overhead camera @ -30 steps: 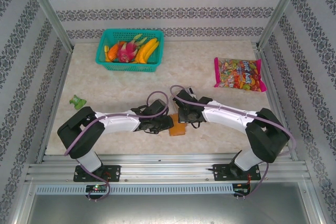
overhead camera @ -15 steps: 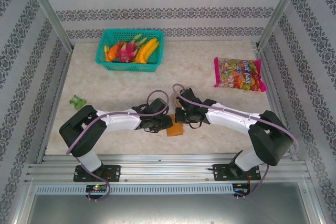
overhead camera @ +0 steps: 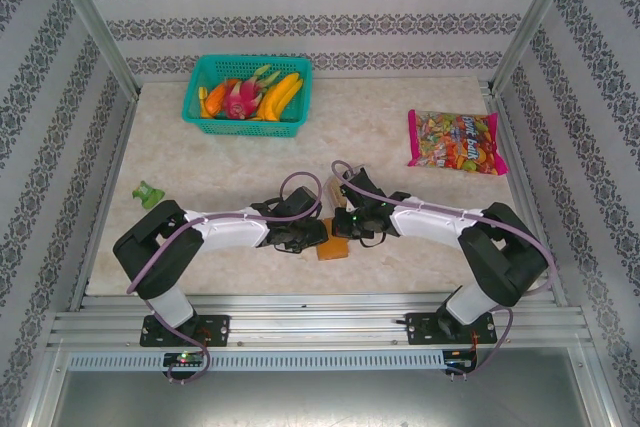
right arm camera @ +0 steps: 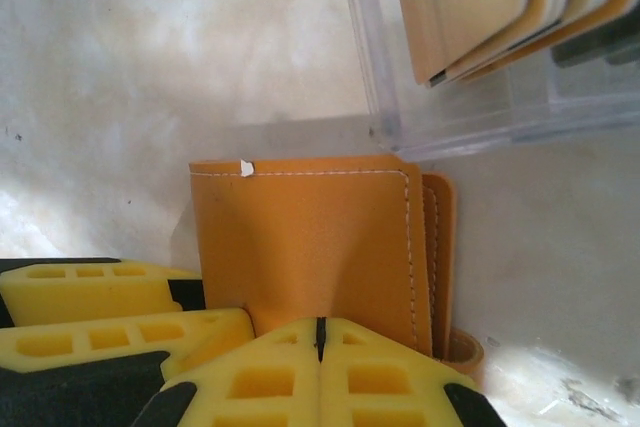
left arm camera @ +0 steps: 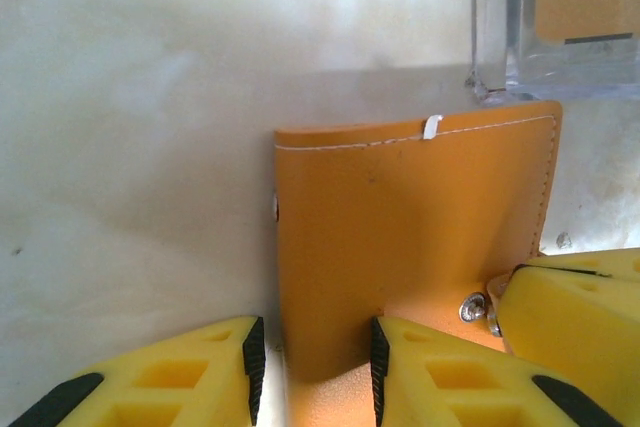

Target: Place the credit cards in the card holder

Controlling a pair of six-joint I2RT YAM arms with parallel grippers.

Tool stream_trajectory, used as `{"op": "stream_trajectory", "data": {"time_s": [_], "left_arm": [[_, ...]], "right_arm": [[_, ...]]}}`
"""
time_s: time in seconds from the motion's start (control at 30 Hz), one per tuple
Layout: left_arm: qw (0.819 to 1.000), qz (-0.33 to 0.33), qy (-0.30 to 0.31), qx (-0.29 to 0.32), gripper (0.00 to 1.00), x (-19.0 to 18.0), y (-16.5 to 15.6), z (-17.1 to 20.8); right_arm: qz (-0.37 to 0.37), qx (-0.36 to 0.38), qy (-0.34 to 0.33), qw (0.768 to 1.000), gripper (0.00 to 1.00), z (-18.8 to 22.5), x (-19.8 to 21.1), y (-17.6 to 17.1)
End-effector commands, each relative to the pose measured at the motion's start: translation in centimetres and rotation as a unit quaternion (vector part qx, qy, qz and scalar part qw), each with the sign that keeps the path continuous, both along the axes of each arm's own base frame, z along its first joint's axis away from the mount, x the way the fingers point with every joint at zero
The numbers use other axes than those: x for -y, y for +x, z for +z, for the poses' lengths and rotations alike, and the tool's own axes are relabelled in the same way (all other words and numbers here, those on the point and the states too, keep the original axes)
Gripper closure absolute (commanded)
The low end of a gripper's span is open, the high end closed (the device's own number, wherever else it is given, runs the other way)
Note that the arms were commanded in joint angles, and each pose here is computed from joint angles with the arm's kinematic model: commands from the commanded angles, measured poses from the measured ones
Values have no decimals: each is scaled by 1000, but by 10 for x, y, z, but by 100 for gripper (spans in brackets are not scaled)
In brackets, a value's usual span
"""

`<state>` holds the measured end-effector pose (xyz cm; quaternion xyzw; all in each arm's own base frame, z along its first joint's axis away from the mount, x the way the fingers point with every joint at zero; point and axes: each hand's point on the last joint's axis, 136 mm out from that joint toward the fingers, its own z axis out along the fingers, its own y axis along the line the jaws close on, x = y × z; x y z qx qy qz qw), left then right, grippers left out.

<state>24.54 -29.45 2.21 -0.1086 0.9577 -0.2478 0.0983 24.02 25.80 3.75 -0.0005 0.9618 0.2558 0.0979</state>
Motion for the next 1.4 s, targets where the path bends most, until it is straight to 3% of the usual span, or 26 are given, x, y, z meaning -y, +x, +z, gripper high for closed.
{"op": "stream_trajectory", "data": {"time_s": [0.0, 0.4, 0.57, 0.67, 0.73, 0.97, 1.13, 1.37], "left_arm": [[1000, 4, 22, -6, 64, -6, 4, -22], [1000, 8, 21, -9, 68, -7, 3, -26], [1000, 9, 23, -10, 68, -8, 2, -26], [1000, 8, 24, -9, 68, -8, 3, -25], [1000, 8, 24, -8, 68, -9, 2, -25], [1000, 6, 26, -7, 68, -9, 3, -25], [1000, 4, 26, -7, 69, -8, 3, -25], [1000, 1, 26, -6, 69, -8, 4, -24]], "right_arm": [[0, -22, 12, 1000, 100, -8, -1, -6], [20, -83, -8, 996, 100, -35, 5, -28], [26, -61, -3, 998, 100, -18, 7, -24], [36, -43, -1, 998, 96, 0, 4, -18], [39, -29, 11, 999, 86, 15, 2, -14], [19, -3, 32, 999, 75, 41, 15, -3], [2, -28, 44, 999, 93, 28, 23, 1], [14, -67, 43, 997, 95, 10, 17, -2]]}}
